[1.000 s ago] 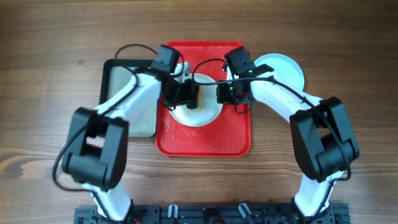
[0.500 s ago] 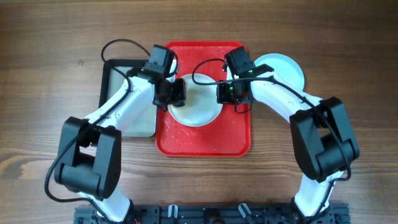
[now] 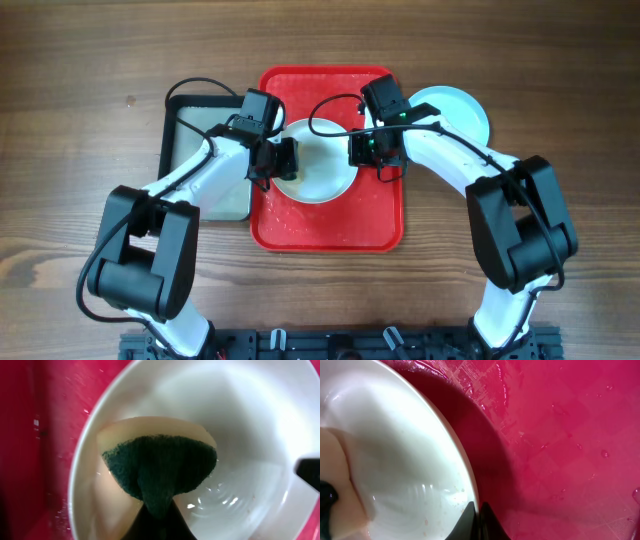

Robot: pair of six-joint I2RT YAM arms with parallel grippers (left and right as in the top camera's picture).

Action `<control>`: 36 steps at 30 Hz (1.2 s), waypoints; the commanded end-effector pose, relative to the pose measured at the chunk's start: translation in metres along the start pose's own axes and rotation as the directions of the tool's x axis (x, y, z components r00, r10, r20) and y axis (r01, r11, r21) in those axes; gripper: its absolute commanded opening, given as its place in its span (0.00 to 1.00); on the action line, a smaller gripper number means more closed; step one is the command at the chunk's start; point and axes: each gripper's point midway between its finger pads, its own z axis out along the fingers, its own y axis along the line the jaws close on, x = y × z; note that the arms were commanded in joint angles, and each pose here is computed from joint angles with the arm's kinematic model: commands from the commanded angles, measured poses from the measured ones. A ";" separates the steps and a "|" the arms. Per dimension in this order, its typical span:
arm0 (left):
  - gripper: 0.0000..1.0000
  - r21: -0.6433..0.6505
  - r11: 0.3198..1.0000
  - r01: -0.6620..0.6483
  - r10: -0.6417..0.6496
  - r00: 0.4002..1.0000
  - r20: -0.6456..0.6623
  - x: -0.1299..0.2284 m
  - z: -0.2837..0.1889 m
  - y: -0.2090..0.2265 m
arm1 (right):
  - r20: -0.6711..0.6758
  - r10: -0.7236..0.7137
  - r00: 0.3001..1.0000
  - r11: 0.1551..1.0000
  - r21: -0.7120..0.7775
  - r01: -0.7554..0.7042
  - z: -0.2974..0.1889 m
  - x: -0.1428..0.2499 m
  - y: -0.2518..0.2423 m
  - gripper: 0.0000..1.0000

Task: Clean dirty plates on tray and stack at the side
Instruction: 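Scrub the white plate surface with the sponge in the left gripper, then return the sponge to the black tray with the left gripper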

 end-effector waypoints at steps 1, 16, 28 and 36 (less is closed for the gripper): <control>0.04 0.054 0.998 -0.029 0.031 0.999 -0.037 0.013 0.005 -0.013 | -0.024 -0.002 1.000 1.000 -0.008 0.001 0.007 0.005 0.002 0.04; 0.04 0.105 0.993 -0.062 0.070 0.995 -0.074 0.027 0.029 -0.038 | -0.026 -0.001 1.000 1.000 -0.007 0.001 0.007 0.006 0.001 0.04; 0.04 0.425 0.901 -0.092 0.138 0.987 -0.079 0.028 0.013 -0.097 | -0.025 -0.001 1.000 1.000 -0.008 0.001 0.007 0.005 0.001 0.04; 0.04 0.425 0.903 -0.070 0.079 0.997 -0.003 -0.002 -0.009 -0.081 | -0.025 -0.002 1.000 1.000 -0.007 0.002 0.007 0.005 0.001 0.04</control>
